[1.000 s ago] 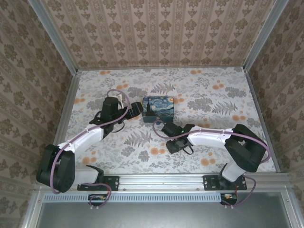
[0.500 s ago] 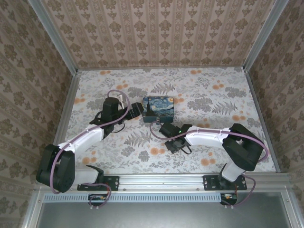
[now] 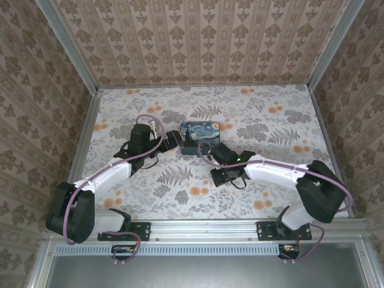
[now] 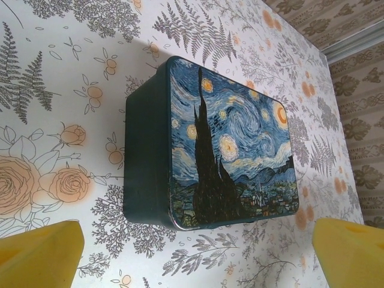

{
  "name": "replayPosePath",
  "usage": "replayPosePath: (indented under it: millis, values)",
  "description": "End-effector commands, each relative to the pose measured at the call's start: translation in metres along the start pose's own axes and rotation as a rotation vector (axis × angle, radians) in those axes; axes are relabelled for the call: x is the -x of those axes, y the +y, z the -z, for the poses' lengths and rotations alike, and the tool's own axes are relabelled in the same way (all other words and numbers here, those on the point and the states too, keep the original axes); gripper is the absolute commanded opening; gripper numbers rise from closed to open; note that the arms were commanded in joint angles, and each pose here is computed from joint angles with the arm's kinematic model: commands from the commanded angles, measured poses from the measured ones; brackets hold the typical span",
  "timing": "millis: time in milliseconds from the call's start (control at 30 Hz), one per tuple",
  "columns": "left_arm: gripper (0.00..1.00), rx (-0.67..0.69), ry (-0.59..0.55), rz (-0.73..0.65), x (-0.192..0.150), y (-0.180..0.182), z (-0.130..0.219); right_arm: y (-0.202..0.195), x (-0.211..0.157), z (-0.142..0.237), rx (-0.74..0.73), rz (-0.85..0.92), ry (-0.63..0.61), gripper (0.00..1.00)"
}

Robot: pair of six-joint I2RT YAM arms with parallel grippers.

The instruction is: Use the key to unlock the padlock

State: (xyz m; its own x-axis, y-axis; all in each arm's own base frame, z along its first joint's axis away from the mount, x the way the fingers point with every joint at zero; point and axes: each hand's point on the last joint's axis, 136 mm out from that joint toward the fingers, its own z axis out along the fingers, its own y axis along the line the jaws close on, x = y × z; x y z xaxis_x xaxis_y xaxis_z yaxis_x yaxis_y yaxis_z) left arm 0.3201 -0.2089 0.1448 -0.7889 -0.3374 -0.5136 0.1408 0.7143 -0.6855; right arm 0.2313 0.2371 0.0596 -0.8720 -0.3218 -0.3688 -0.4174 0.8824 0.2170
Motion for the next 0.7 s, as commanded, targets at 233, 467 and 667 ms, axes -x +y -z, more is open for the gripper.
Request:
replayPosePath:
  millis: [233, 467, 667]
  values:
    - [1.0, -0.155, 0.008, 0.066, -0.002, -0.047, -0.005, 0.02, 0.085, 0.08, 0.436, -0.254, -0.381, 0.0]
    - [1.0, -0.196, 0.026, 0.108, -0.008, -0.059, -0.015, 0.019, 0.113, 0.081, 0.453, -0.29, -0.439, 0.0]
    - [1.0, -0.298, 0.02, 0.235, -0.008, -0.074, -0.026, 0.004, 0.131, 0.082, 0.401, -0.375, -0.486, 0.0]
